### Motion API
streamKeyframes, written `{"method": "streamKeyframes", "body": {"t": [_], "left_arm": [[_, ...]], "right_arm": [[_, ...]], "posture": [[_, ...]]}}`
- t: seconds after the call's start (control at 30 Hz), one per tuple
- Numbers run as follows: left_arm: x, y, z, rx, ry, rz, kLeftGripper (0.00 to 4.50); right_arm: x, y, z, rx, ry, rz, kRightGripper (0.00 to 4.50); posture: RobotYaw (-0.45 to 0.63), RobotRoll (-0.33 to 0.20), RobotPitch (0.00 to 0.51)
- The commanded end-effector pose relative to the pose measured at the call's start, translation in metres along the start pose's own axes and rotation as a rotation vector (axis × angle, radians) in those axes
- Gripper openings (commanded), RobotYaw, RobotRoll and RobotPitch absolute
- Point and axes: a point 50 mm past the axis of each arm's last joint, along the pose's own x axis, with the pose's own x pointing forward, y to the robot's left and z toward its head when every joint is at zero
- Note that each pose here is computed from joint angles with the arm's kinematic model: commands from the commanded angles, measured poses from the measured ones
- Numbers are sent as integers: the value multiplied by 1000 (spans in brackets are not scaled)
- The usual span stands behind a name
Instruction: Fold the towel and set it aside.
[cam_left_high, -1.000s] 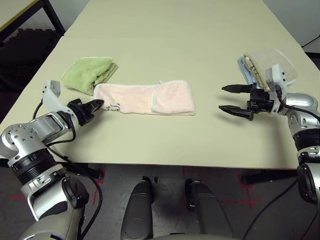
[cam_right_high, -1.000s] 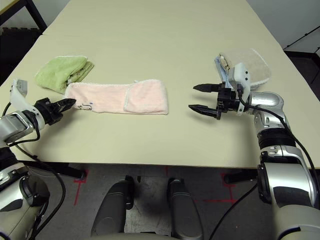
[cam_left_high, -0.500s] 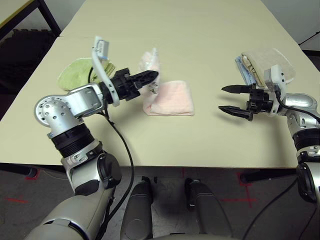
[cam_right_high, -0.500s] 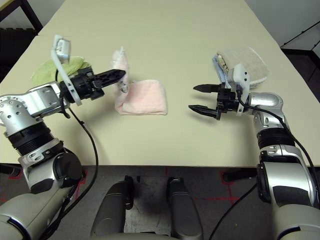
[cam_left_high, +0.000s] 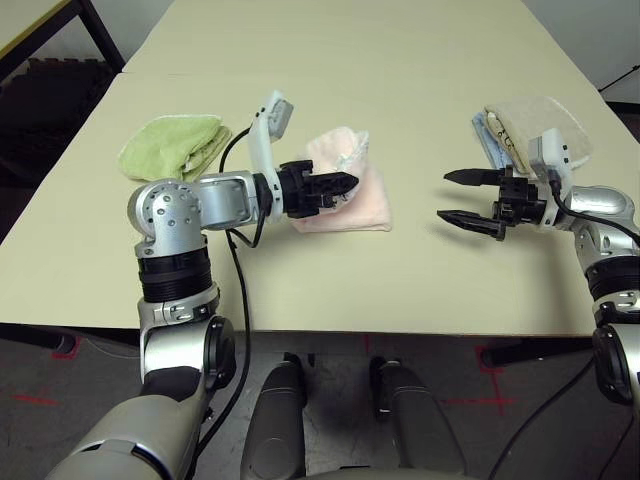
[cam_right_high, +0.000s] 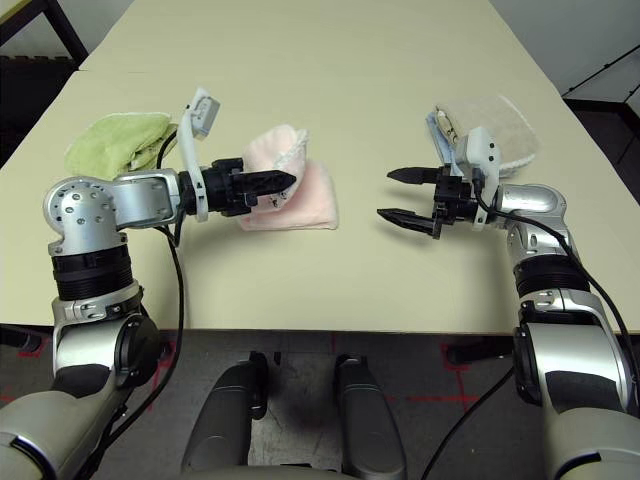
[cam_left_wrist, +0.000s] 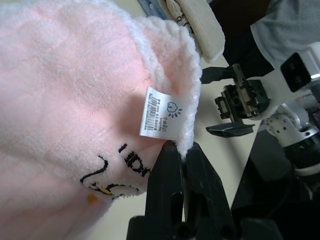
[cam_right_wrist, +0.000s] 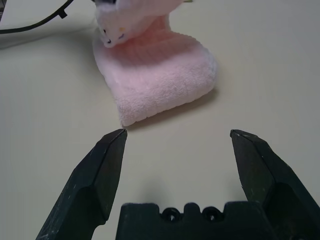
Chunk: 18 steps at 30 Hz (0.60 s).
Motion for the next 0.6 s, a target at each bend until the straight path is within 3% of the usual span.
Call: {"method": "streamKeyframes", "body": {"t": [0.03,0.1,0.13,0.23,0.37,0.53,0.6], "left_arm": [[13,-1,-6,26,30,-7,14],[17,0,-10,54,61,-6,14],[17,1,-11,72,73,1,233],[14,-1,-18,218,152,-60,1089],[-3,-9,-31,384,331,-234,2620],[7,-4,-20,354,236,-177,4471],[9,-9,-20,358,242,-232,4471]], "right_arm": [[0,0,-1,0,6,0,4500],[1,-1,0,-2,3,1,4500],[1,-1,0,-3,2,1,4500],[2,-1,1,-6,3,2,4500],[3,-2,2,-9,3,4,4500],[5,-2,1,-7,3,7,4500],[6,-2,0,-7,3,7,4500]], "posture": [[62,0,170],[61,0,170],[61,0,170],[58,0,172],[60,0,173],[70,0,175],[66,0,176]]}}
